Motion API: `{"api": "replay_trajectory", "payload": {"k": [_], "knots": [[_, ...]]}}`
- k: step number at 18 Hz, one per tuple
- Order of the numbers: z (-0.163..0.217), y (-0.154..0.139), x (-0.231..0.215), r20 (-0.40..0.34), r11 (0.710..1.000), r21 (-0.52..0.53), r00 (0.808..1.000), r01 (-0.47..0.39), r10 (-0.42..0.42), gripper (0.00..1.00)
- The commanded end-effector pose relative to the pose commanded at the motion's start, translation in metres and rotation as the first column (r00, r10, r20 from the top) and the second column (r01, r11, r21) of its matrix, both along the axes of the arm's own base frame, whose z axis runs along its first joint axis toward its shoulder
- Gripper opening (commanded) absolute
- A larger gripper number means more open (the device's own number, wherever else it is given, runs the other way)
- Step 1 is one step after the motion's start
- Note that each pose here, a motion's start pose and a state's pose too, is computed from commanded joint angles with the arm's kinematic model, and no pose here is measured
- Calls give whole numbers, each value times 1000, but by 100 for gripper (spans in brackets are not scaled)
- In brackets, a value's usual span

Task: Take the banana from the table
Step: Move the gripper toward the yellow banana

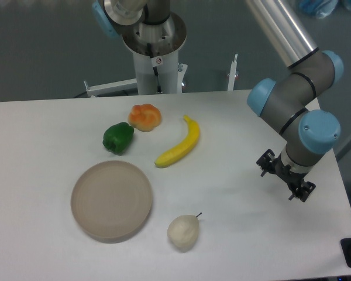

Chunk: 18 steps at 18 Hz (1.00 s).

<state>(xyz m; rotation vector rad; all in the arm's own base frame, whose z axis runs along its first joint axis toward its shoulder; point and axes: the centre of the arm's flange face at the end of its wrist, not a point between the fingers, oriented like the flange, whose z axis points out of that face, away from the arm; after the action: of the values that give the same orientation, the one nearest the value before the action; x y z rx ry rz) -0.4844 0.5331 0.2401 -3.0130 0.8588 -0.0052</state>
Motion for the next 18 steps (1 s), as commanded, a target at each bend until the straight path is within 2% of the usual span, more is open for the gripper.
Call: {"api": "replay_trajectory", "payload": {"k": [11, 16, 18], "knots": [[6, 7, 12, -2, 1000, -3, 1000, 3, -3, 100], [3, 1, 57, 30, 999, -29, 999, 30, -29, 100], [9, -7, 87, 35, 999, -35, 999, -1, 2, 100]]}}
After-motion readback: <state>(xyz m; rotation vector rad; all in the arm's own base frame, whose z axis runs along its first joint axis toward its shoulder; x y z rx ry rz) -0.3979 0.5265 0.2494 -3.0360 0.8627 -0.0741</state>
